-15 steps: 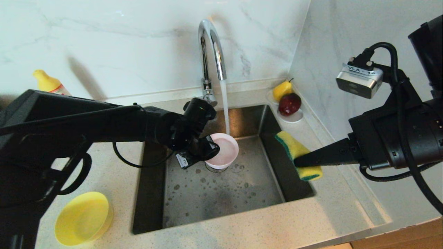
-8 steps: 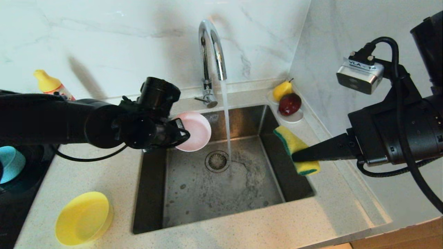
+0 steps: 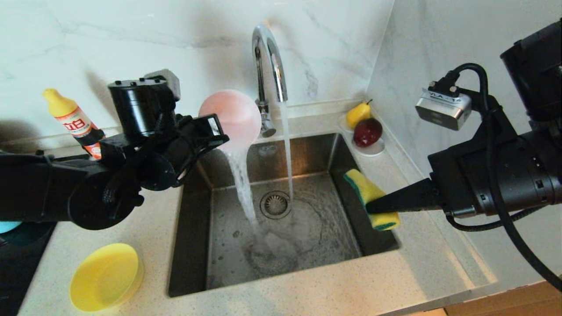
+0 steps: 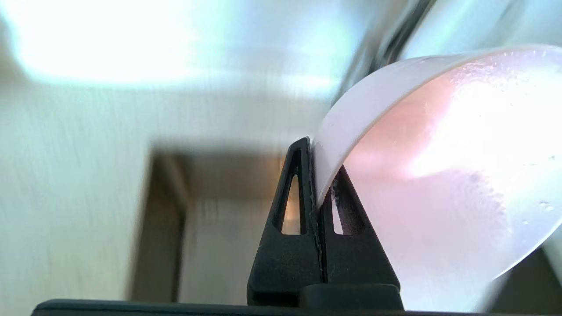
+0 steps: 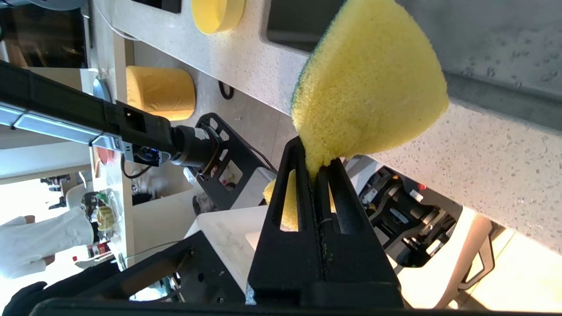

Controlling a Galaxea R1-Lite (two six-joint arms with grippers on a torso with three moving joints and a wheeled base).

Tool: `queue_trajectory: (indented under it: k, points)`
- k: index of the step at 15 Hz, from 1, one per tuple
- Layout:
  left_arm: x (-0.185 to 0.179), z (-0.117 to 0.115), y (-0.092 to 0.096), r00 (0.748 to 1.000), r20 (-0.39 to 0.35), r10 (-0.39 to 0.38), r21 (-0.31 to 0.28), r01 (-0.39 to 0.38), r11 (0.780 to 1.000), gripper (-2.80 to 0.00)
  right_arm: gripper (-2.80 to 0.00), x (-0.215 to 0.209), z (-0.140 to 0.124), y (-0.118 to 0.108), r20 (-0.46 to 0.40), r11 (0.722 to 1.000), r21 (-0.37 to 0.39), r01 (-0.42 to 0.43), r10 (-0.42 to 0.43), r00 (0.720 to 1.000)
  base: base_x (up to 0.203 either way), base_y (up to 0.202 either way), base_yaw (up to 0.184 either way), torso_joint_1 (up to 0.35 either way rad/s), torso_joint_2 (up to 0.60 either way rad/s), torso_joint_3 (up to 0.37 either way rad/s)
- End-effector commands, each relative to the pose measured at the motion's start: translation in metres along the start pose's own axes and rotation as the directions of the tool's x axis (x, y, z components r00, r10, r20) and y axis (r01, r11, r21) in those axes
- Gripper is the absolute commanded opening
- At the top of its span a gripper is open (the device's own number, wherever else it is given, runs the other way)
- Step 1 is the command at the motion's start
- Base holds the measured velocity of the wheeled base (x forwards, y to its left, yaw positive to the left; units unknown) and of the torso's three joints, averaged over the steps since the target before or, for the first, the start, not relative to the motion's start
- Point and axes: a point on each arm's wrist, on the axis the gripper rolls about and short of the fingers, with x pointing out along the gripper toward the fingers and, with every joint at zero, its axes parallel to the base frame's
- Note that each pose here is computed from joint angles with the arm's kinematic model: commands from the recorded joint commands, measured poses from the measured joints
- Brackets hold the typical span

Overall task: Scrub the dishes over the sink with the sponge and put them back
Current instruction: Rinse the bowl

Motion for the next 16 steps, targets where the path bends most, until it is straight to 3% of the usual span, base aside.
queue_trajectory:
  k: [1, 7, 9, 12, 16]
  points:
    - [-0.003, 0.009, 0.0, 0.992, 0.124, -0.018, 0.032, 0.014, 0.999, -2.8, -2.8, 0.004, -0.002, -0.003, -0.019, 1.0, 0.011, 0.006, -0.006, 1.0, 0.0, 0.0, 0.0, 0.0, 0.0, 0.0]
    - [-0.018, 0.036, 0.002, 0.928, 0.359, -0.101, 0.113, 0.064, 0.991, -2.8, -2.8, 0.004, -0.003, -0.003, -0.021, 1.0, 0.012, 0.007, -0.006, 1.0, 0.0, 0.0, 0.0, 0.0, 0.0, 0.0]
    - [-0.026, 0.042, 0.003, 0.906, 0.402, -0.132, 0.141, 0.081, 0.987, -2.8, -2.8, 0.005, -0.003, -0.004, -0.023, 1.0, 0.013, 0.008, -0.008, 1.0, 0.0, 0.0, 0.0, 0.0, 0.0, 0.0]
    - [-0.038, 0.049, 0.007, 0.877, 0.454, -0.157, 0.132, 0.108, 0.985, -2.8, -2.8, 0.005, -0.003, -0.004, -0.024, 1.0, 0.014, 0.009, -0.008, 1.0, 0.0, 0.0, 0.0, 0.0, 0.0, 0.0]
    - [-0.044, 0.053, 0.01, 0.875, 0.456, -0.164, 0.144, 0.11, 0.984, -2.8, -2.8, 0.005, -0.003, -0.004, -0.025, 1.0, 0.014, 0.009, -0.009, 1.0, 0.0, 0.0, 0.0, 0.0, 0.0, 0.0]
